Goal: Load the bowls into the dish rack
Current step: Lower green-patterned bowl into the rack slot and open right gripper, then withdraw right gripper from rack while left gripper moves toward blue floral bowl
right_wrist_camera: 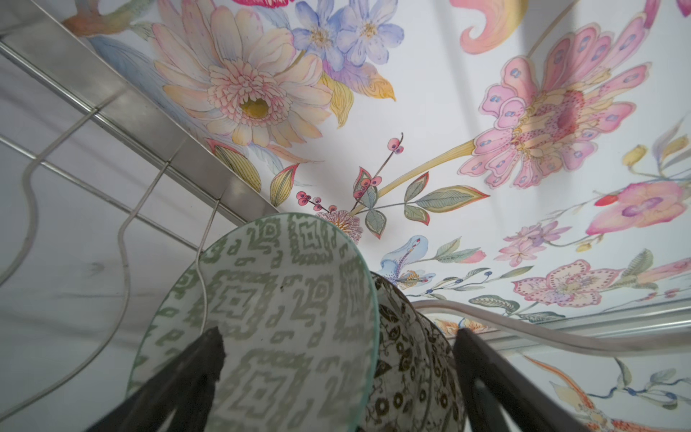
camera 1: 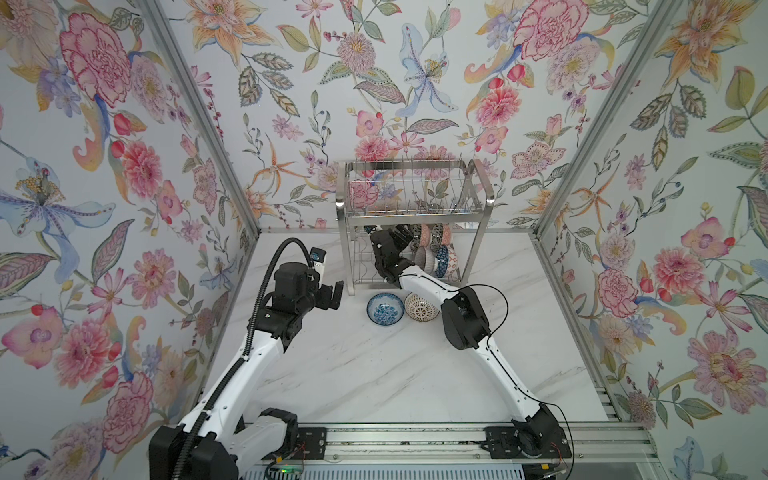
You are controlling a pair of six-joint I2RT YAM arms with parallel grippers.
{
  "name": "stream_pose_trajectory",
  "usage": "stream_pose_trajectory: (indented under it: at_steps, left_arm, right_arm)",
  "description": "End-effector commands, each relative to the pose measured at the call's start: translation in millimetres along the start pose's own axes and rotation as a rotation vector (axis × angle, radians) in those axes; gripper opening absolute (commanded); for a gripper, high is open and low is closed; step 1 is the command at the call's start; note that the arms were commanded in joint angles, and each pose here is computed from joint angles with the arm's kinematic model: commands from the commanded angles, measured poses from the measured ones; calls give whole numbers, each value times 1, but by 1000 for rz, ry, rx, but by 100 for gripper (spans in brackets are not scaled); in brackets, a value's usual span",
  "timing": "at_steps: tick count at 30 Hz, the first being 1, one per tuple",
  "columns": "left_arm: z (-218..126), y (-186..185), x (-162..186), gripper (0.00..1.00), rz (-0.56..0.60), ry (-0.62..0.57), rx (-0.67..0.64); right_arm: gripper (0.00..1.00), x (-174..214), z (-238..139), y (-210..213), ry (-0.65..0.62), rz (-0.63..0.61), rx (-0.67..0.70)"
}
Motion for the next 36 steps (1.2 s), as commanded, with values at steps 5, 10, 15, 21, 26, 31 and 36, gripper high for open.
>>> stream_pose_trajectory:
  at_steps: [5, 10, 15, 21, 26, 31, 36]
  left_arm:
    - [4, -1, 2, 99, -6, -11, 16]
    - [-1, -2, -2, 99, 7, -55, 16]
    - [-4, -2, -3, 99, 8, -75, 16]
    - [-4, -3, -4, 99, 4, -80, 24]
    - [-16, -6, -16, 99, -7, -108, 26]
    - [-35, -7, -33, 99, -53, -107, 14]
    - [-40, -28, -32, 100, -80, -103, 1]
  right_arm:
    - [99, -30, -59, -45, -41, 144, -70]
    - [99, -11, -96, -36, -30, 170, -157]
    - [99, 4, -144, -34, -67, 214, -227]
    - [99, 19, -209, -52, -120, 260, -339]
    - [99, 41, -242, -82, -92, 429, -529]
    - [99, 58, -253, -136, -26, 593, -587]
    - [99, 51, -255, -189, -66, 726, -578]
Point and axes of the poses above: each gripper's point midway between its finger pads, its own z axis out along the fingers, its own y axis along the line the jaws close on, x = y × z, the point moved 1 cm from there along -z, back along the fingers, and after that the axes turned 7 degrees about z, right-handed, at the moved point
